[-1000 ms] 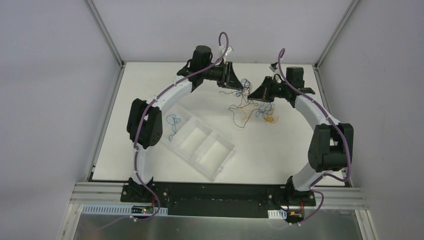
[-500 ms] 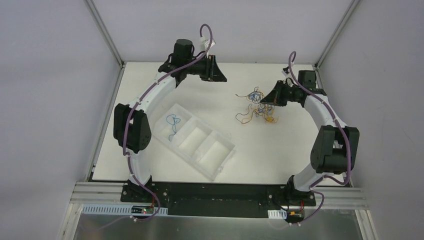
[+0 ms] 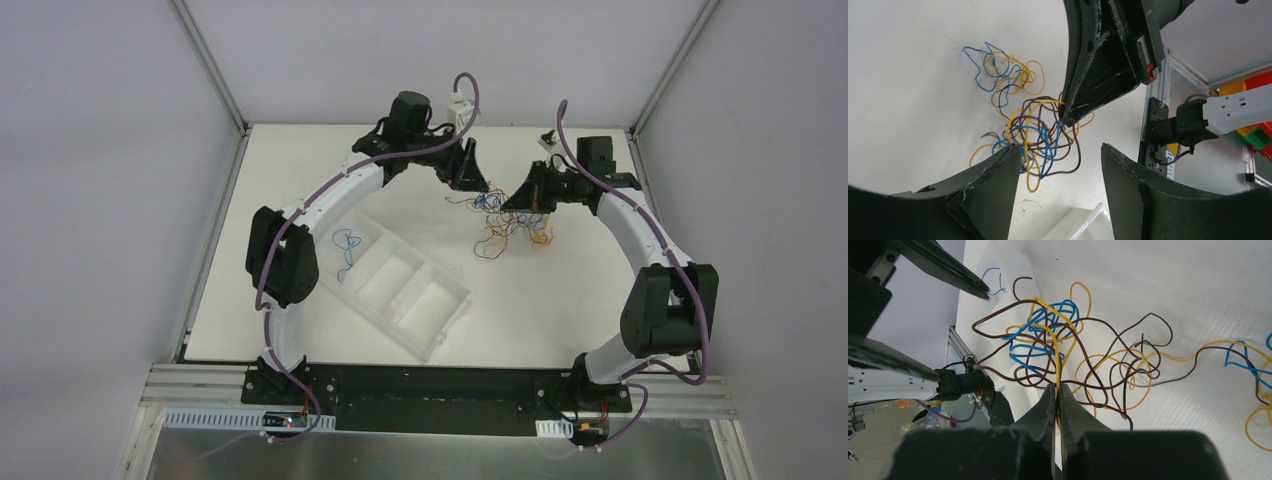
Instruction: Untangle the cables
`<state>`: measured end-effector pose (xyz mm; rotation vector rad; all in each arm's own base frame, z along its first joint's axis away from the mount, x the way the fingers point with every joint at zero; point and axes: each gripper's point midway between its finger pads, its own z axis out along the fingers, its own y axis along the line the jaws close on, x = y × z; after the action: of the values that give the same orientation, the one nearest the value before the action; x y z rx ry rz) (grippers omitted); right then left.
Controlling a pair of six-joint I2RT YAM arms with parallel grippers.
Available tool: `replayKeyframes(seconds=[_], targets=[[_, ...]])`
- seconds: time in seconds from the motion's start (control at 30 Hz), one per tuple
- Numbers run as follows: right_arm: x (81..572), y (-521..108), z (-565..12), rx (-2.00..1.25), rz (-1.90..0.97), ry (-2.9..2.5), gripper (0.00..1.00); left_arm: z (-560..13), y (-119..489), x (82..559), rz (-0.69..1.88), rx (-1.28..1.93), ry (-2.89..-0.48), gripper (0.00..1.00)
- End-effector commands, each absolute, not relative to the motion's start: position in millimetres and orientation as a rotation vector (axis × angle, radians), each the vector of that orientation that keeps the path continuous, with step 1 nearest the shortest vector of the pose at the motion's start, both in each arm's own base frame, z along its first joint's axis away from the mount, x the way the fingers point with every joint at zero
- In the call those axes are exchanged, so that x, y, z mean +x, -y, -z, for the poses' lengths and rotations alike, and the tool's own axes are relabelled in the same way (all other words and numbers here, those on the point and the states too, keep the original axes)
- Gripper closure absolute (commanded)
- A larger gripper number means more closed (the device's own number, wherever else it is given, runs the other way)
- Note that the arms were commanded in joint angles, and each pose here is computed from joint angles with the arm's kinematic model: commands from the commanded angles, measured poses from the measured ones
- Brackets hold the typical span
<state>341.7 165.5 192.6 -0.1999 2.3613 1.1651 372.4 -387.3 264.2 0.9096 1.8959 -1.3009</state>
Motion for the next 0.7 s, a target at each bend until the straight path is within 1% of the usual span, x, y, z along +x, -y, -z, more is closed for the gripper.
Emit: replayKeyframes(seconds=[0.0,0.13,0.23,0.3,0.43,0.57,0.6,0.67], targets=[[339.8,-174.6,-218.5,-0.269,-1.174,-2.302,1.0,-266.1,404.0,365.3,1.29,1.025,-1.815,0.39],[338.8,-178.5,-216.5,-0.266,-1.185,-2.312,1.0,-257.2,406.0,359.5,1.295,1.039,-1.836,0.38],[336.2,-181.2,-216.6,-0.276,-1.195,-2.311,1.0,-250.1,403.5,361.3,1.265,1.029,-1.857,0.42],[333.9,-183.0,-216.4,-0.282,-1.204,-2.312,1.0,-248.2,402.6,365.2,1.239,1.016,-1.867,0.5],[329.4,-184.0,-213.7,-0.303,-1.205,-2.312,1.0,-251.6,402.2,371.0,1.212,0.986,-1.875,0.62],[325.7,-182.3,-209.0,-0.319,-1.193,-2.318,1.0,-254.3,402.2,374.1,1.216,0.941,-1.9,0.69],[324.8,-182.2,-207.7,-0.321,-1.189,-2.321,1.0,-255.7,402.5,374.2,1.221,0.933,-1.902,0.73],[324.9,-181.2,-205.8,-0.326,-1.178,-2.323,1.0,-258.4,403.4,372.9,1.238,0.92,-1.909,0.87]])
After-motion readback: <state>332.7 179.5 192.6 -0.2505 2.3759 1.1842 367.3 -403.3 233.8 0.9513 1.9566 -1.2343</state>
